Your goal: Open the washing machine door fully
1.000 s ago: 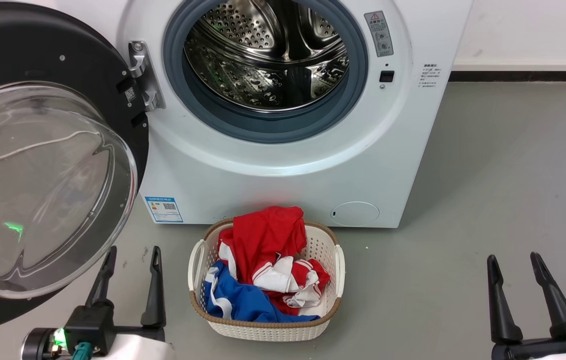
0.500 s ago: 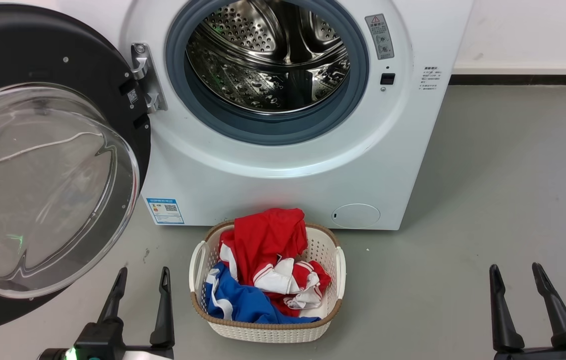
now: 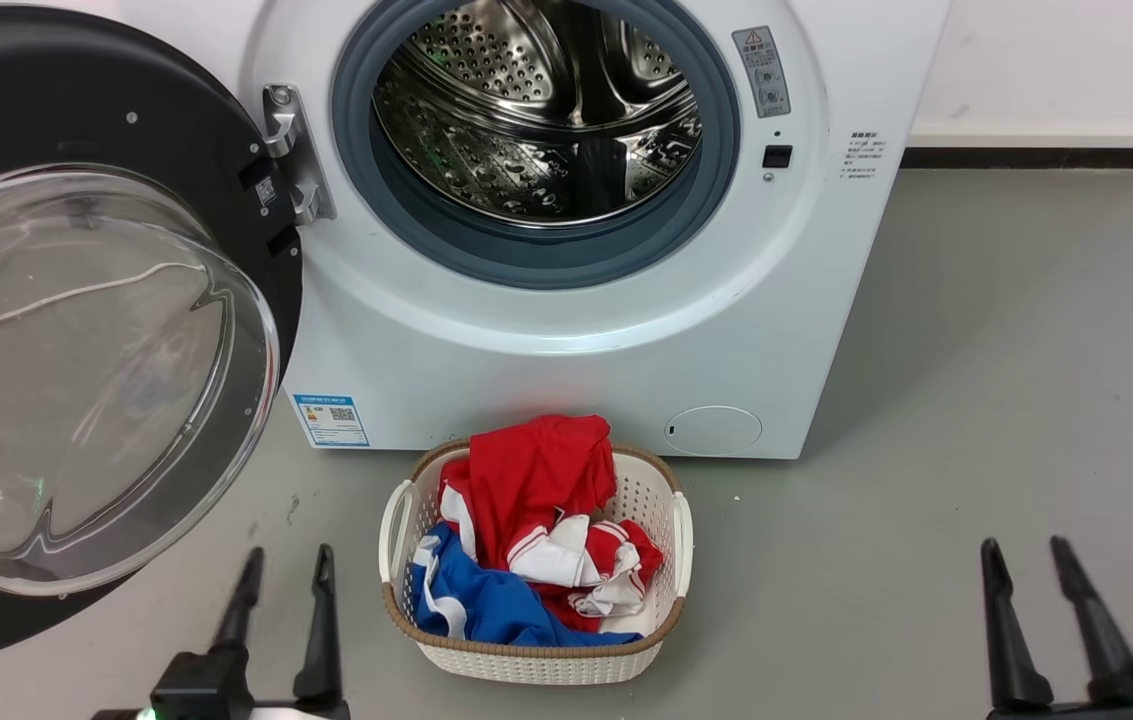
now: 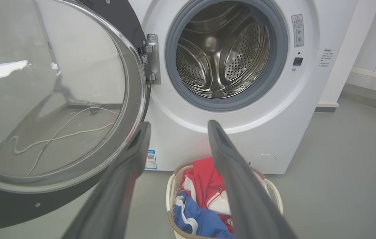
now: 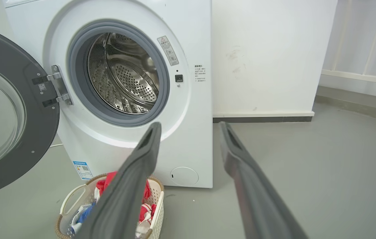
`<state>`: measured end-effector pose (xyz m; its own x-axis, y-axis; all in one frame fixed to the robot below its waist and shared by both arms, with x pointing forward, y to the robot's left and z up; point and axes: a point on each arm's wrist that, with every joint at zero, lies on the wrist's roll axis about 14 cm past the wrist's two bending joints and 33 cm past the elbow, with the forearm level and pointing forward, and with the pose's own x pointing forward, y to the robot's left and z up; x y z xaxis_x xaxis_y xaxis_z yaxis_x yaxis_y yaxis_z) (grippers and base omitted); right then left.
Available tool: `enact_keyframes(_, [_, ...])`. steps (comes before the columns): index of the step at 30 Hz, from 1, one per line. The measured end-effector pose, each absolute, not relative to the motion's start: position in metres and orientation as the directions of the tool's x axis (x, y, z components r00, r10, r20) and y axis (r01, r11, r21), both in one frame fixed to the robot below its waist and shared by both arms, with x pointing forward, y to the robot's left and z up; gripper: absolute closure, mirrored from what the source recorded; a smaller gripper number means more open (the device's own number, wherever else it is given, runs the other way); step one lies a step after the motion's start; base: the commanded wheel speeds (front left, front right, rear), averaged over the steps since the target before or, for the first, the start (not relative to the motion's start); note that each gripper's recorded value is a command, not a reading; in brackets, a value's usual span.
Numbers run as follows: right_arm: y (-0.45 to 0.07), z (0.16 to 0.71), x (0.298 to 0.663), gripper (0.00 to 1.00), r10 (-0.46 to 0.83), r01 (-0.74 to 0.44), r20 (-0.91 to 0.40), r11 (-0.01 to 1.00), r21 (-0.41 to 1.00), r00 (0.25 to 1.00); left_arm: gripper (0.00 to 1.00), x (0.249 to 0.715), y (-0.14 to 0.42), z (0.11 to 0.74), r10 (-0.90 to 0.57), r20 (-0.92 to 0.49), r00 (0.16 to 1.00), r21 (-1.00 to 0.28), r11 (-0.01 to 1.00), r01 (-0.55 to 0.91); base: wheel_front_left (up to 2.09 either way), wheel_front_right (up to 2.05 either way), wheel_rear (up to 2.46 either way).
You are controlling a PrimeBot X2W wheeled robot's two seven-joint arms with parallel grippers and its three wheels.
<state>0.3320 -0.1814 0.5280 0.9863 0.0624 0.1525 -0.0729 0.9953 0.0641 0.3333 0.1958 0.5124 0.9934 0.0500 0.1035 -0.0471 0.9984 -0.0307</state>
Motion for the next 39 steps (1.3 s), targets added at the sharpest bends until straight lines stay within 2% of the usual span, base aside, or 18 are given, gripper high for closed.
enact_keyframes(4, [-0.181,0.515,0.33,1.0,0.061,-0.07,0.111,0.994,0.082,0.992,1.0,0.33,0.196,0.496,0.056,0.047,0.997,-0.046,0.997,-0.054,0.0,0.0,0.0])
enact_keyframes(16, [-0.187,0.507,0.336,1.0,0.015,-0.037,0.073,0.947,0.32,0.997,1.0,0.334,0.204,0.486,0.094,-0.019,0.995,-0.279,0.956,-0.095,0.0,0.0,0.0])
enact_keyframes(39, [-0.194,0.502,0.352,1.0,-0.025,0.002,0.027,0.765,0.644,0.999,1.0,0.348,0.209,0.482,0.103,-0.073,0.992,-0.616,0.778,-0.126,0.0,0.0,0.0])
